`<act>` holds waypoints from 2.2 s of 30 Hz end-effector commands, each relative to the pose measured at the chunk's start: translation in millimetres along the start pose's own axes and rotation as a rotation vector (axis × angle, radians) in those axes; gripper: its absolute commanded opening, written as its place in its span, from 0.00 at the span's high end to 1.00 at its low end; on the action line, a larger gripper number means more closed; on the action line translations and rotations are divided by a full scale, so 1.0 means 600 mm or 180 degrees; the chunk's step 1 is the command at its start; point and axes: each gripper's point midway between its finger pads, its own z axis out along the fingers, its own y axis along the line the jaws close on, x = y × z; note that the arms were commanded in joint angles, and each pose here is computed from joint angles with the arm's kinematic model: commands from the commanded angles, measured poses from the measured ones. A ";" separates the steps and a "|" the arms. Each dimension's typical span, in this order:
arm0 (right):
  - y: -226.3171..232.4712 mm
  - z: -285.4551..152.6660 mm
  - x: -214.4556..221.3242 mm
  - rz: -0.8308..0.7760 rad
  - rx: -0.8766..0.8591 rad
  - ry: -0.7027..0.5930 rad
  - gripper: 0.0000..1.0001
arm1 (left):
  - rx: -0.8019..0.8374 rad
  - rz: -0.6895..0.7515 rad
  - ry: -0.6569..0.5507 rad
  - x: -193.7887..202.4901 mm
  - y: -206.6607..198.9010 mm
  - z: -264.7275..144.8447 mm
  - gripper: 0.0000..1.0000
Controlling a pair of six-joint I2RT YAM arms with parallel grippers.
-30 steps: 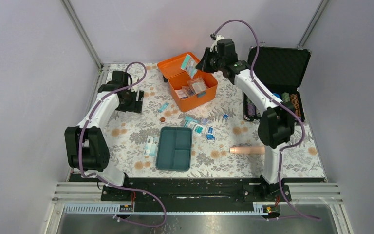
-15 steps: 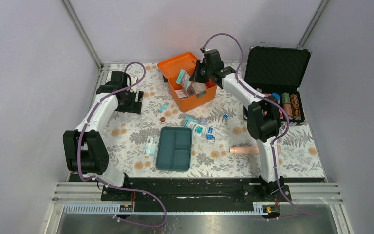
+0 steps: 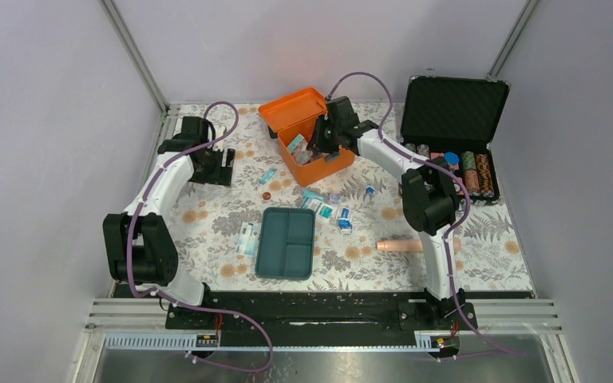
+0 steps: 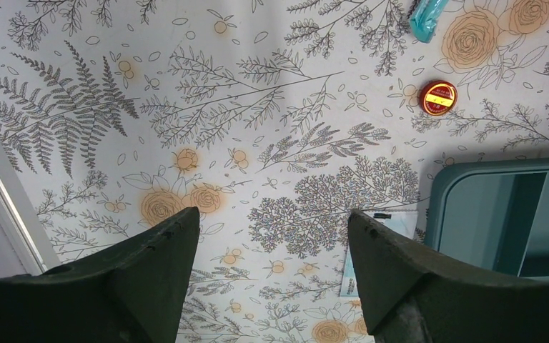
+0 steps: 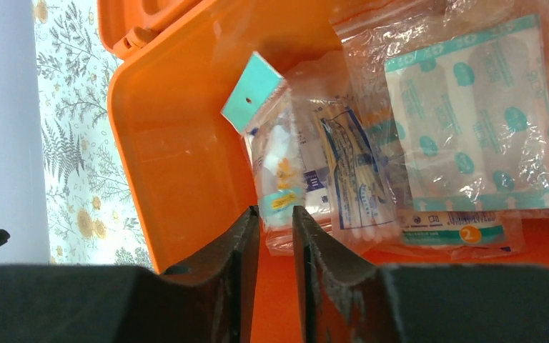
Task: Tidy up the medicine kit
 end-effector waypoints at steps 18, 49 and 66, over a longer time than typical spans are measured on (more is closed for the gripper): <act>0.071 -0.149 -0.067 -0.1172 -0.0888 -0.0324 0.48 | 0.0082 -0.0095 -0.0127 -0.009 -0.007 0.004 0.24; -0.162 -0.128 0.172 -0.5094 -0.1262 0.1532 0.52 | 0.0142 -0.0164 -0.0104 -0.008 -0.014 0.008 0.23; -0.184 -0.114 0.201 -0.5194 -0.1313 0.1855 0.71 | 0.0157 -0.0152 -0.0090 -0.009 -0.015 0.009 0.23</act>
